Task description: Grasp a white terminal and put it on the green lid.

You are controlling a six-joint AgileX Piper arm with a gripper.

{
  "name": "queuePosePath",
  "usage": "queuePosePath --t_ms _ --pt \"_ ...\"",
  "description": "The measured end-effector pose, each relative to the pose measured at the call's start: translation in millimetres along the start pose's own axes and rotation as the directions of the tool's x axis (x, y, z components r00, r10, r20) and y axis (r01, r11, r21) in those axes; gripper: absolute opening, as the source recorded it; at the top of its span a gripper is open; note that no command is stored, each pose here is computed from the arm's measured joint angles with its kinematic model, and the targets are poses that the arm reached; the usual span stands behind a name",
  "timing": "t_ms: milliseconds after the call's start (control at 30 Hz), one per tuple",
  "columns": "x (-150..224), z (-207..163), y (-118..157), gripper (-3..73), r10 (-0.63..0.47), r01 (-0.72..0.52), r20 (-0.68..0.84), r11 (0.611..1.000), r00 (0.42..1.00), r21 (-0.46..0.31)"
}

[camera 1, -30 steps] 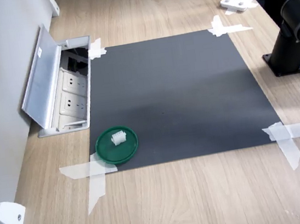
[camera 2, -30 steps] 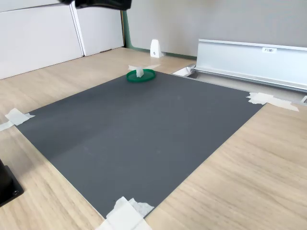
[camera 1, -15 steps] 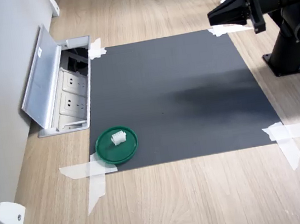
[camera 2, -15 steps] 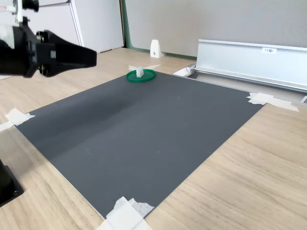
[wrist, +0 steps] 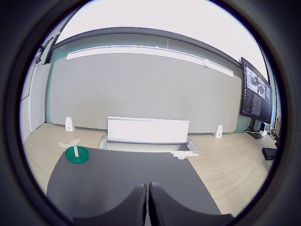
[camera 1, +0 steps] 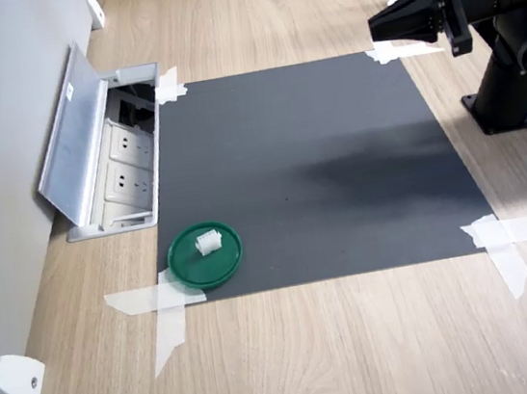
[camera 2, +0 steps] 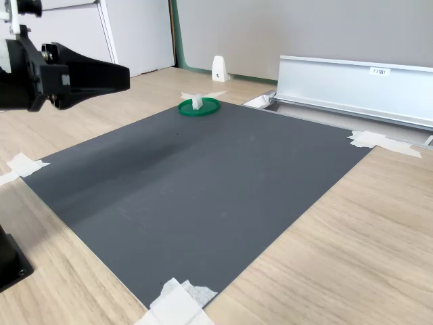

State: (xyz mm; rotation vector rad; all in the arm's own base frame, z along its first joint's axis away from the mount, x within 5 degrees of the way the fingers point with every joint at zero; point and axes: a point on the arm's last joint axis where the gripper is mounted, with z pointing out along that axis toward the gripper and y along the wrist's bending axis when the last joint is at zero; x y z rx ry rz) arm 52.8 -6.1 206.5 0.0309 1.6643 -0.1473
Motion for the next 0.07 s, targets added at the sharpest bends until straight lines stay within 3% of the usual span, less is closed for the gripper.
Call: queuePosePath --t_ms 67 --pt "0.0 0.0 0.0 -0.7 0.000 0.000 0.000 1.000 1.000 0.000"
